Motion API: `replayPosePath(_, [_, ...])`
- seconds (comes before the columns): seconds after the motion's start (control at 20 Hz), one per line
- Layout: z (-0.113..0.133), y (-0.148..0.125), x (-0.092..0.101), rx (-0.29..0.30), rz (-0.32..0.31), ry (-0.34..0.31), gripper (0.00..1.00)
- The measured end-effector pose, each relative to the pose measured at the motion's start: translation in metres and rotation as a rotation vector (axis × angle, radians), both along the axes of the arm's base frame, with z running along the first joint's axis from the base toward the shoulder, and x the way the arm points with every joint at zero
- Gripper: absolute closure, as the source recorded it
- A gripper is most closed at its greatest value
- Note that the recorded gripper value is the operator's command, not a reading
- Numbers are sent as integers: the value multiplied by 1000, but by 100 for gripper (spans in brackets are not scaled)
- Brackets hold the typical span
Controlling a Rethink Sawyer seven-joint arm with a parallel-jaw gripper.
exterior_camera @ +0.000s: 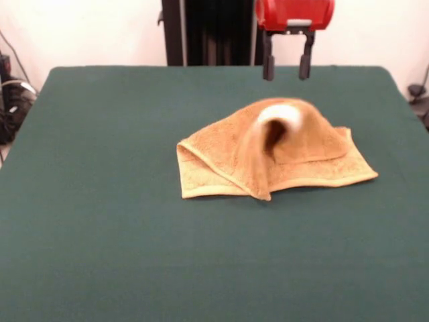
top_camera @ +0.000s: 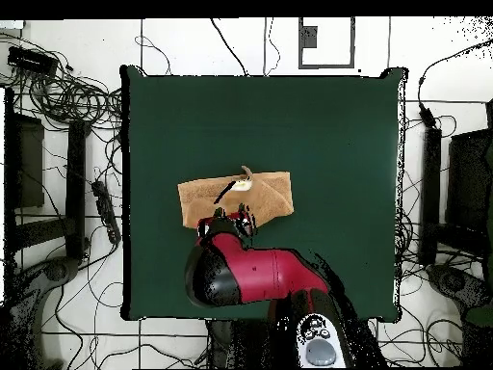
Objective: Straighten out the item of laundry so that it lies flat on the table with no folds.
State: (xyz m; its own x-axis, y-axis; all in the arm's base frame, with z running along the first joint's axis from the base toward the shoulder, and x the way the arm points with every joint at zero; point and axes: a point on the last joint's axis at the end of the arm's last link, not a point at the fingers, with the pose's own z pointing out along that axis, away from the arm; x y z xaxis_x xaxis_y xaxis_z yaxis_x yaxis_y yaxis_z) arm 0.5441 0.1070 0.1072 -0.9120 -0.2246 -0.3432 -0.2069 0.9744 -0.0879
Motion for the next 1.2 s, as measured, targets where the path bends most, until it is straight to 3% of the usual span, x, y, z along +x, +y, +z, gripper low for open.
replayPosePath(0.65, [10, 5, -13, -27, -14, -12, 0])
replayPosePath(0.95, [19, 7, -1, -8, -61, -23, 0])
replayPosePath(1.2, [19, 12, 24, 1, -92, 7, 0])
